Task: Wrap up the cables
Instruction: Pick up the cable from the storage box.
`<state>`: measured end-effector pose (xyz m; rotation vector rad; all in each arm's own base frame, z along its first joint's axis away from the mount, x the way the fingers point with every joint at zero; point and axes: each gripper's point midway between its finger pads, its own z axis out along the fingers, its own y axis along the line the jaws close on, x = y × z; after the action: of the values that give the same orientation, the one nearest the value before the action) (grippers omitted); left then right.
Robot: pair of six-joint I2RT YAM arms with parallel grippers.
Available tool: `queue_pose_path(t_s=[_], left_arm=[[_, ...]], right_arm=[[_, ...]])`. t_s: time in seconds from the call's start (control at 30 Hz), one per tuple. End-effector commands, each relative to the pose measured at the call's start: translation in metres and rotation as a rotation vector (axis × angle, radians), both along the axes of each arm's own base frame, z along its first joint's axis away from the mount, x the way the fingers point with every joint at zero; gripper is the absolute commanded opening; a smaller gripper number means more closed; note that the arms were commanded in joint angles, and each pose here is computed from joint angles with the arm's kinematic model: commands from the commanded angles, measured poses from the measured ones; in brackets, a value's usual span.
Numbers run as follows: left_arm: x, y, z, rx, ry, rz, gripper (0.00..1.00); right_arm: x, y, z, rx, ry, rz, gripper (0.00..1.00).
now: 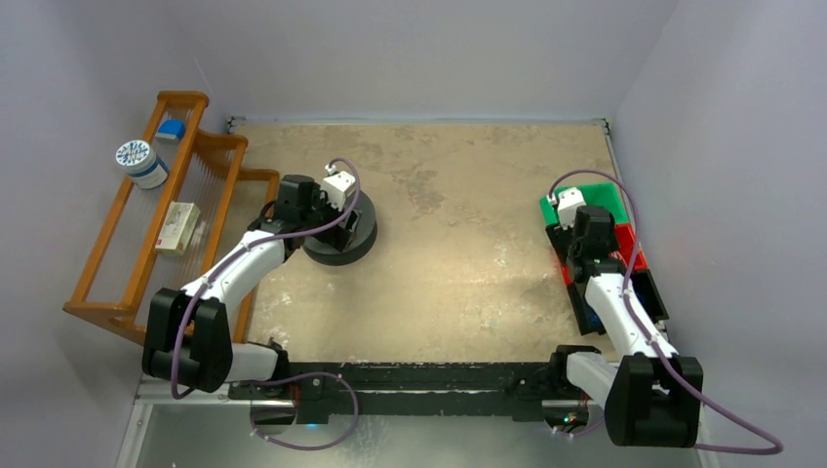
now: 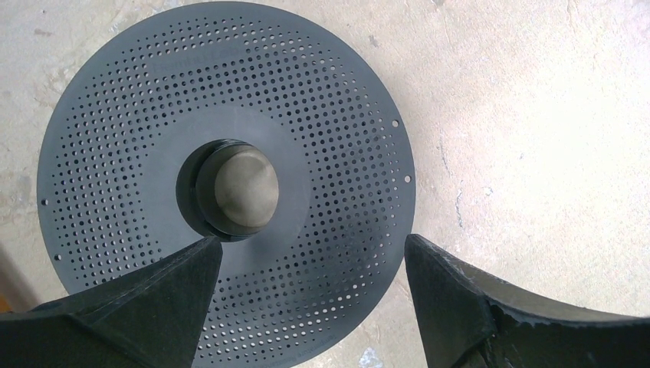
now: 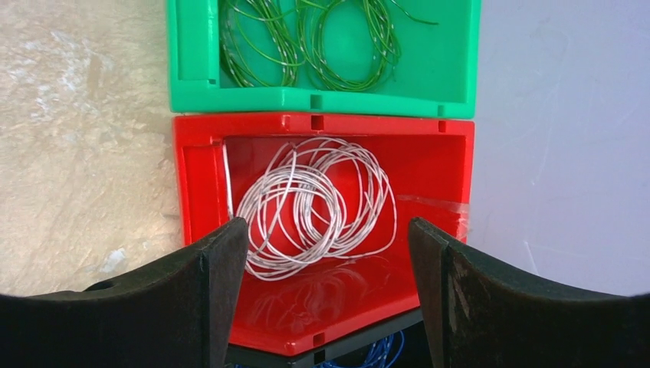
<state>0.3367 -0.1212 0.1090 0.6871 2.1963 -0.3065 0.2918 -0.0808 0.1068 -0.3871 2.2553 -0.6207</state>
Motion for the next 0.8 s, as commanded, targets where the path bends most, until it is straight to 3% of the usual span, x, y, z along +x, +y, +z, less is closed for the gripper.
queue_pose_path(t_s=[0.0, 0.2, 0.77], left_arm=[[0.005, -0.005, 0.009, -0.020, -0.044, -0.011, 0.87], [0.005, -0.004, 0.006, -0.015, -0.042, -0.007, 0.87], [0.004, -0.002, 0.006, -0.008, -0.053, 0.000, 0.87]], right_arm=[[0.018, 0.009, 0.024, 0.060, -0.095, 0.033, 0.78], [0.021, 0.020, 0.029, 0.109, -0.111, 0.077, 0.76], [0.017, 0.010, -0.013, 0.108, -0.038, 0.029, 0.68]])
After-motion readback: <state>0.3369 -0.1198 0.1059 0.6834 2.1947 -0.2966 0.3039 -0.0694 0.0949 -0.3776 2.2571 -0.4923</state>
